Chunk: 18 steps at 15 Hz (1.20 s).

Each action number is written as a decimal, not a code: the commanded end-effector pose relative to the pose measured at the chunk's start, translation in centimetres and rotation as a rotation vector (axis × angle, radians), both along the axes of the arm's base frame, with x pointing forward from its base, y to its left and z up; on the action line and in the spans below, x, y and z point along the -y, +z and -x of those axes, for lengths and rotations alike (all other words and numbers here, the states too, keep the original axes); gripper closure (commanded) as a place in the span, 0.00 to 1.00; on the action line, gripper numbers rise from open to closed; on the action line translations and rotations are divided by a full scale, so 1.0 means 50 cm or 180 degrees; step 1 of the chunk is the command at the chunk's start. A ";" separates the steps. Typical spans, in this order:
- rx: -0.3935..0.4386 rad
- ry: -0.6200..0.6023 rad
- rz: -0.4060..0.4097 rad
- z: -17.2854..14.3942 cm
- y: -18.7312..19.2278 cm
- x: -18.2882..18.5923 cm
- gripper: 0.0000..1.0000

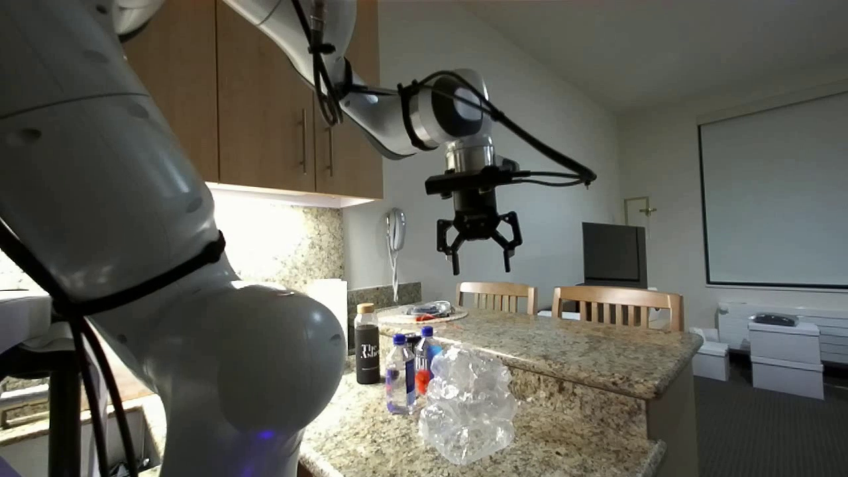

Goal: Put one of the water bottles on the counter in the plastic bag

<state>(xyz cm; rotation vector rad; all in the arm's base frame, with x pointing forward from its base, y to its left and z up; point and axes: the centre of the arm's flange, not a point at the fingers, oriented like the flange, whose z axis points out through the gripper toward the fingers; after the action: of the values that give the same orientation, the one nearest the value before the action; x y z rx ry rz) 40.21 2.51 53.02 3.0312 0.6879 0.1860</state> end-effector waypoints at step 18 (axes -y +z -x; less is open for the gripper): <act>0.0192 0.0587 -0.0398 -0.100 -0.062 -0.184 0.00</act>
<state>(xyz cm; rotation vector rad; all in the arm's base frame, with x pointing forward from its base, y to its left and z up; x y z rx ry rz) 43.66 10.33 50.26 3.0869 0.9211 0.3690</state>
